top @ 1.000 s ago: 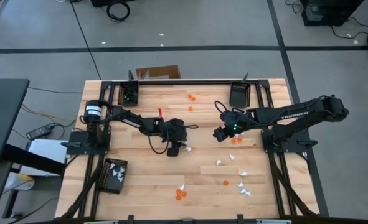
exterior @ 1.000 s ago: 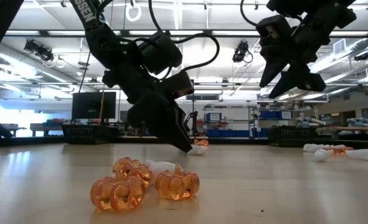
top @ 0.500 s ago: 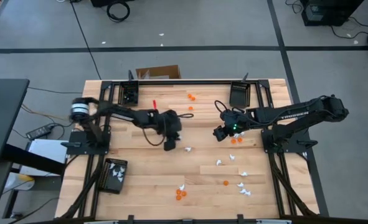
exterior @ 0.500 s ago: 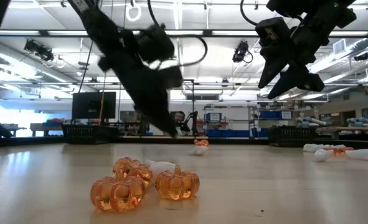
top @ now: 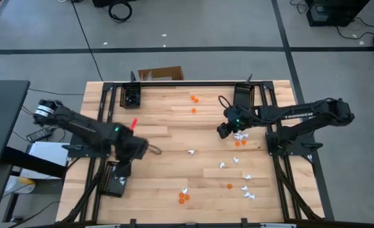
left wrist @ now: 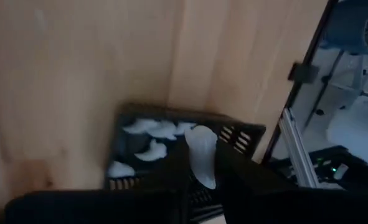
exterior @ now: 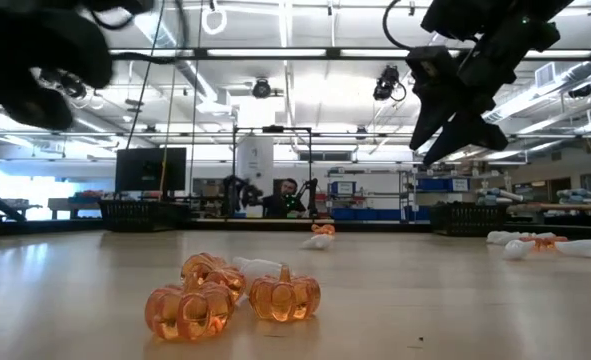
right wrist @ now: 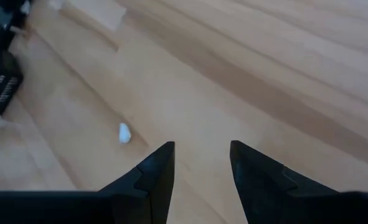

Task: Sort Halloween decoration
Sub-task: Put the white ghost toy into the bottom black basket

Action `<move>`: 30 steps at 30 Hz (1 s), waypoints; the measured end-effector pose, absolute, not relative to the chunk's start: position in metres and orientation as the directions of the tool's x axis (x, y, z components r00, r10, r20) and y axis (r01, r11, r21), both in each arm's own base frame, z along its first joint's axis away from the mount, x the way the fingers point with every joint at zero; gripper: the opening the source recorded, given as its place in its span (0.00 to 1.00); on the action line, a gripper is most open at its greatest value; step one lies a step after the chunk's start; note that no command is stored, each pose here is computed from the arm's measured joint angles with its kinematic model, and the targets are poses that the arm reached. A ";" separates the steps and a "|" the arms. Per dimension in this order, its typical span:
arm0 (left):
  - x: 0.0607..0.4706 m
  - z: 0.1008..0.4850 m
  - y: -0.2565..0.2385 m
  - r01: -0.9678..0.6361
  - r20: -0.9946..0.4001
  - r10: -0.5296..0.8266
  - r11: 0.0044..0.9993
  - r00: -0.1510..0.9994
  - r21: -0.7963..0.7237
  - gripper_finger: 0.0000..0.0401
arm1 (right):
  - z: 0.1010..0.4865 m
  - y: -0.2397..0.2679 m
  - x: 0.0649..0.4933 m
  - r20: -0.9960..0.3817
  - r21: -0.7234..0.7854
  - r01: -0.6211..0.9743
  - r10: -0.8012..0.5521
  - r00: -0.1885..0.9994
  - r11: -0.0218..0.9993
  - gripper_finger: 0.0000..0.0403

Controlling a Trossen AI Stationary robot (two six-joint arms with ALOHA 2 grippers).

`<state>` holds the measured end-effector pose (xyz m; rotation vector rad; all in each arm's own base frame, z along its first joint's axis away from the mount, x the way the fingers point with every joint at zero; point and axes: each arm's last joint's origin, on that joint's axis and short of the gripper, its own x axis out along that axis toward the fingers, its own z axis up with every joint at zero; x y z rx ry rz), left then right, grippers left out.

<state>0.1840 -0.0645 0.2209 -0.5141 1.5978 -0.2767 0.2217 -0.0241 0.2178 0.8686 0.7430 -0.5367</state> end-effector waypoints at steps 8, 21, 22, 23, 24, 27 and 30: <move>0.159 0.205 -0.094 -0.270 -0.913 -0.390 0.898 -0.119 -0.348 0.19 | 0.218 -0.043 0.219 -0.763 0.483 0.719 -0.163 0.626 0.500 0.40; 0.156 0.205 -0.098 -0.305 -0.906 -0.400 0.887 -0.139 -0.345 0.37 | 0.218 -0.054 0.217 -0.763 0.510 0.719 -0.139 0.632 0.472 0.40; 0.159 0.205 -0.096 -0.297 -0.905 -0.410 0.883 -0.113 -0.363 0.37 | 0.218 -0.054 0.217 -0.763 0.509 0.719 -0.139 0.632 0.473 0.40; 0.163 0.205 -0.094 -0.287 -0.910 -0.407 0.883 -0.078 -0.370 0.36 | 0.218 -0.054 0.217 -0.763 0.509 0.719 -0.140 0.631 0.473 0.40; 0.167 0.205 -0.091 -0.286 -0.918 -0.395 0.885 -0.043 -0.368 0.36 | 0.218 -0.055 0.217 -0.763 0.508 0.720 -0.141 0.631 0.473 0.40; 0.177 0.205 -0.079 -0.279 -0.939 -0.340 0.898 0.053 -0.340 0.36 | 0.218 -0.055 0.217 -0.762 0.521 0.713 -0.121 0.636 0.469 0.40; 0.189 0.205 -0.063 -0.262 -0.946 -0.291 0.911 0.145 -0.320 0.36 | 0.218 -0.054 0.217 -0.761 0.532 0.703 -0.097 0.641 0.471 0.40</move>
